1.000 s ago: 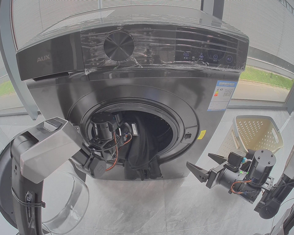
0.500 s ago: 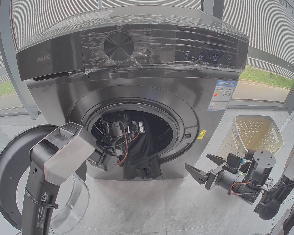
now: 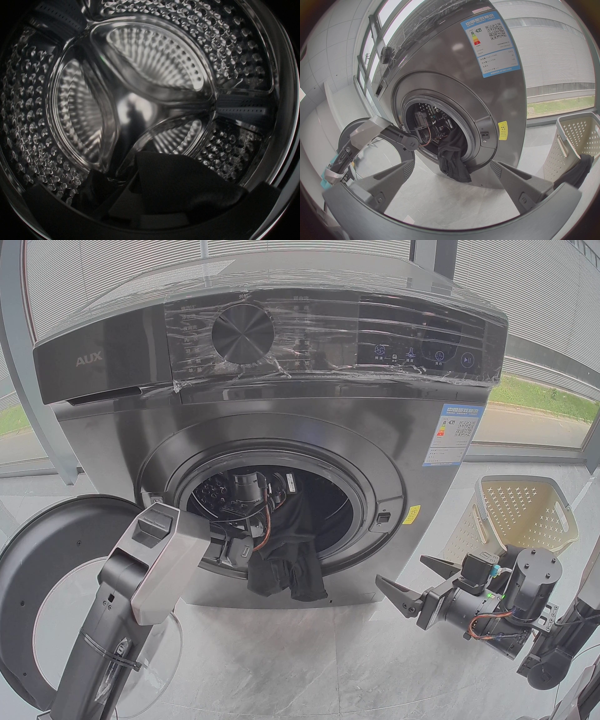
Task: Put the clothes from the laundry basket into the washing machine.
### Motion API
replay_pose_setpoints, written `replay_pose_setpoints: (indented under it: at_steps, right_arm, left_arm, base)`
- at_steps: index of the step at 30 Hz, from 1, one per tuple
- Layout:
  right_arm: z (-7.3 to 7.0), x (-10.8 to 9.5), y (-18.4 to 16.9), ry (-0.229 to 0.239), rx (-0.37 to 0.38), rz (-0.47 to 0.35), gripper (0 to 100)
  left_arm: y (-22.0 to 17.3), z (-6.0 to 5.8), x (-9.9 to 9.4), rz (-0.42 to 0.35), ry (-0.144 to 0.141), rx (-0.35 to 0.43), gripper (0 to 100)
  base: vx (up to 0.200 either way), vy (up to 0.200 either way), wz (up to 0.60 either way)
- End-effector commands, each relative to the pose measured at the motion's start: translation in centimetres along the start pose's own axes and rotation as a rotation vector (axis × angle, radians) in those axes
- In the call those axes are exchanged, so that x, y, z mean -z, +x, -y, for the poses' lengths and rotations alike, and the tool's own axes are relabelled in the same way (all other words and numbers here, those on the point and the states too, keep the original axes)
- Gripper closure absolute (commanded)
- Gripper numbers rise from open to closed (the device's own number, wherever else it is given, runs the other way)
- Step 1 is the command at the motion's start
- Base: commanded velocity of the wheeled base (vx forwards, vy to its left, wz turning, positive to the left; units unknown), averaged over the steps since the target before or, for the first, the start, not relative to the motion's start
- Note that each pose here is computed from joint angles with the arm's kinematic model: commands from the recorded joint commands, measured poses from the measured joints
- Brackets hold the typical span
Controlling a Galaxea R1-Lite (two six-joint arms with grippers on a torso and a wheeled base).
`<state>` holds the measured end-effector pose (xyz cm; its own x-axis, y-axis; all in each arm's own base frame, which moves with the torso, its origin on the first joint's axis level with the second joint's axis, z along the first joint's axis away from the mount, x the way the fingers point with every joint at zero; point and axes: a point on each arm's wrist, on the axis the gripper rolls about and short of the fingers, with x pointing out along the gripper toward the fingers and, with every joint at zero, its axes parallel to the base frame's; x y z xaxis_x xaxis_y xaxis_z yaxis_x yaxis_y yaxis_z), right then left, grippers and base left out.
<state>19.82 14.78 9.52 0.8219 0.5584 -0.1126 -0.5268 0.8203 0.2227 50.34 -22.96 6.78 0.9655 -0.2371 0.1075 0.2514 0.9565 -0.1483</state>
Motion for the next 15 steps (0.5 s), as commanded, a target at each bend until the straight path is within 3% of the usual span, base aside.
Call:
replay_pose_setpoints:
  at_steps: [1, 2, 5, 7, 9, 12, 15]
  right_arm:
    - [0.0, 0.0, 0.0, -0.001, 0.000, 0.001, 0]
    - [0.0, 0.0, 0.0, -0.001, -0.001, 0.001, 0]
    - [0.0, 0.0, 0.0, -0.001, -0.001, 0.001, 0]
    - [-0.1, 0.0, 0.0, -0.002, -0.003, 0.000, 0]
    - [-0.1, -0.1, 0.0, -0.001, -0.004, 0.005, 0]
    - [-0.1, -0.1, 0.0, 0.000, -0.003, 0.007, 0]
    - [-0.1, -0.1, 0.0, -0.002, -0.005, 0.003, 0]
  left_arm:
    - [0.5, -0.8, 2.4, -0.027, 0.005, -0.020, 100]
    - [0.5, -0.8, 2.3, -0.024, 0.004, -0.020, 0]
    - [0.3, -0.7, 1.9, -0.031, -0.002, -0.024, 0]
    - [-1.4, -0.2, 0.3, -0.121, 0.007, -0.024, 0]
    - [-2.5, 0.1, -0.3, -0.189, -0.002, -0.012, 0]
    - [-3.2, 1.0, -0.6, -0.231, -0.008, 0.016, 0]
    - [-4.9, 1.7, -2.5, -0.293, -0.003, 0.067, 0]
  base:
    - [0.000, 0.000, 0.00]
    - [0.000, 0.000, 0.00]
    - [0.000, 0.000, 0.00]
    - [0.000, 0.000, 0.00]
    - [0.000, 0.000, 0.00]
    - [0.000, 0.000, 0.00]
    - [0.000, 0.000, 0.00]
